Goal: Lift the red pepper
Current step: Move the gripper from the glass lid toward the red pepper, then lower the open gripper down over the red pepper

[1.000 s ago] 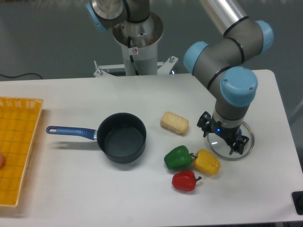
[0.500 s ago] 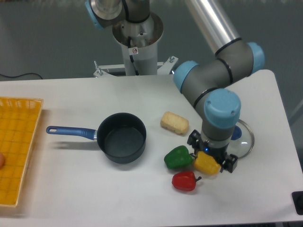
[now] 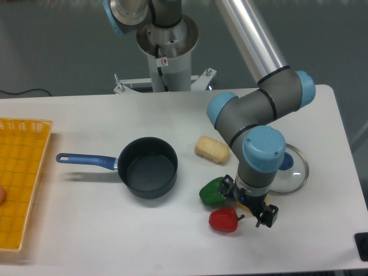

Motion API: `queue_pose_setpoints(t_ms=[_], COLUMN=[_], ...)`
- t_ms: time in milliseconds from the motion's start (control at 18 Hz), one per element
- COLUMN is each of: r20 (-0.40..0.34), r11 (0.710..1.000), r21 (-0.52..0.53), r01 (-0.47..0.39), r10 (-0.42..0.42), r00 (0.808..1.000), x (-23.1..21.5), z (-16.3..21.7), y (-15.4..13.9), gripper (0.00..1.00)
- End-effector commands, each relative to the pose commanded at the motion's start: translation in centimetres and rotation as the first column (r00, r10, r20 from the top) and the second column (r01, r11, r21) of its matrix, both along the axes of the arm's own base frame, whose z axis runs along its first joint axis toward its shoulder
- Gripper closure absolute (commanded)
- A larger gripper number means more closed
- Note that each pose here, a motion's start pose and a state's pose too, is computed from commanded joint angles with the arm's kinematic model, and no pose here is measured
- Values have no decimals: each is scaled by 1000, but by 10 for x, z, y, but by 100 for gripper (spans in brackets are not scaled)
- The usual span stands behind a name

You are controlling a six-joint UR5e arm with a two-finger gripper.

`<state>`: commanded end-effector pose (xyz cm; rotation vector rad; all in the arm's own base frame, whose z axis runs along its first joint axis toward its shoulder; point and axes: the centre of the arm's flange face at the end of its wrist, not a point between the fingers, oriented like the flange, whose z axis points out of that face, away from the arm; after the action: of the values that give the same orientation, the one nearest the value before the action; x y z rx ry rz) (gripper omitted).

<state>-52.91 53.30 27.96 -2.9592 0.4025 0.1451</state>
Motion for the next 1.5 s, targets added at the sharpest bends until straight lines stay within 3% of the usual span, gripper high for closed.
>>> queue_pose_setpoints(t_ms=[111, 278, 611, 1500], r20=[-22, -53, -99, -37], r11=[990, 960, 884, 845], r21=[-18, -33, -132, -216], r01=[142, 276, 448, 490], r10=[-142, -278, -461, -508], r00=[990, 959, 882, 860], x=[-2, -9, -22, 20], z=[-6, -8, -20, -49], y=[1, 4, 4, 9], gripper=[0, 0, 0, 0])
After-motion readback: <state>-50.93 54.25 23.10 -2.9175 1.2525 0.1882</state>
